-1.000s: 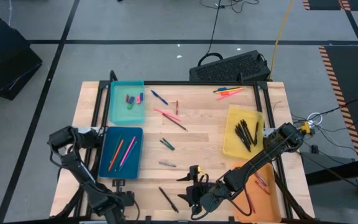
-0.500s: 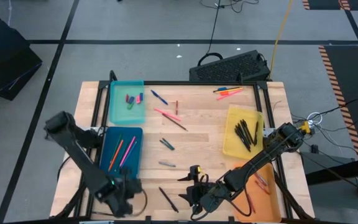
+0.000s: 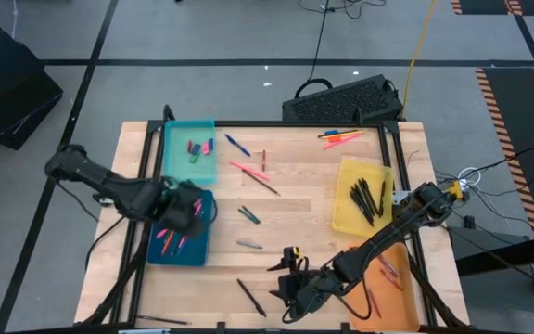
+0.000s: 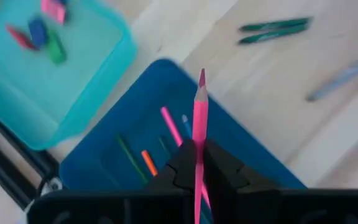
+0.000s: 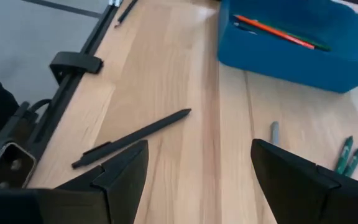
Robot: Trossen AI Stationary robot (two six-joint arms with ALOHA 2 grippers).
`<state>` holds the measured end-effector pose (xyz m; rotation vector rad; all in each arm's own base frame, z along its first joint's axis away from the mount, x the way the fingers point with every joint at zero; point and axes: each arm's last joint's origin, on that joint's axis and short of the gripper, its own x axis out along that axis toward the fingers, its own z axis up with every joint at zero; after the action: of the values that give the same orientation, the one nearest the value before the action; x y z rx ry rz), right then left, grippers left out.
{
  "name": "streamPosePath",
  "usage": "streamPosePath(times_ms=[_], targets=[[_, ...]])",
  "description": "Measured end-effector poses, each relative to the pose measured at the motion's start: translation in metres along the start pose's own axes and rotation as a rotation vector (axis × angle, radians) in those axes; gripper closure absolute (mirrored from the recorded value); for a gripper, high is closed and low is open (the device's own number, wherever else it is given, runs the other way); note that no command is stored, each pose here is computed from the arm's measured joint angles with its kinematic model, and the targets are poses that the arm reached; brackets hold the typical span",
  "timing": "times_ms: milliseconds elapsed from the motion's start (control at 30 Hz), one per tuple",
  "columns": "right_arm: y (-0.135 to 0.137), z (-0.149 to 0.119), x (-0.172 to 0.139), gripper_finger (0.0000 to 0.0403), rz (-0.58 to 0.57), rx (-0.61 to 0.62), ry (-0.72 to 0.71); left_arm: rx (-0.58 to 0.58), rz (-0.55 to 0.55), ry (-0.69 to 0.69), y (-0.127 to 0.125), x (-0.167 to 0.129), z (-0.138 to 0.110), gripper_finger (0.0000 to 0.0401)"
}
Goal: Sort crayons/erasers/pens/pencils in bins
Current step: Put the pink colored pencil into the blue bin, then put the dark blue colored pencil into the blue bin
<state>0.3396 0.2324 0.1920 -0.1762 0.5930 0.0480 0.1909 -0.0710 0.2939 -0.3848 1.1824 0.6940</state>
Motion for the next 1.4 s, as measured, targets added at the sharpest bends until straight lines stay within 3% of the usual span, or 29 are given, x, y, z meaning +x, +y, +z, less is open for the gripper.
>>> streamPosePath(times_ms=[200, 333, 600, 767, 933, 1067, 1167, 1233, 1400], targets=[[0.004, -0.008, -0.001, 0.0128, 0.006, -0.007, 0.016, -0.070, 0.052, 0.151, 0.011, 0.056, -0.008, 0.0392], [0.008, -0.013, -0.003, 0.0128, 0.015, -0.018, 0.022, -0.111, 0.073, 0.223, 0.017, 0.087, -0.025, 0.0375], [0.008, -0.015, -0.003, 0.0128, 0.016, -0.023, 0.027, -0.129, -0.014, 0.228, 0.014, 0.109, -0.034, 0.0319], [0.008, -0.015, -0.003, 0.0128, 0.015, -0.045, 0.027, -0.040, -0.124, 0.225, 0.002, 0.087, -0.023, 0.0278], [0.007, -0.023, -0.002, 0.0128, 0.010, -0.055, 0.041, 0.170, -0.342, 0.049, -0.035, 0.026, -0.025, 0.0282], [0.005, -0.035, 0.000, 0.0129, 0.000, -0.030, 0.070, 0.380, -0.580, -0.136, -0.071, -0.021, -0.053, 0.0302], [0.004, -0.042, 0.001, 0.0129, -0.004, -0.024, 0.082, 0.499, -0.722, -0.191, -0.095, -0.037, -0.083, 0.0319], [0.004, -0.043, 0.001, 0.0129, 0.001, -0.013, 0.058, 0.548, -0.713, -0.163, -0.106, -0.031, -0.105, 0.0331], [0.005, -0.042, 0.002, 0.0129, 0.010, -0.001, 0.019, 0.519, -0.643, -0.040, -0.142, -0.008, -0.145, 0.0367]])
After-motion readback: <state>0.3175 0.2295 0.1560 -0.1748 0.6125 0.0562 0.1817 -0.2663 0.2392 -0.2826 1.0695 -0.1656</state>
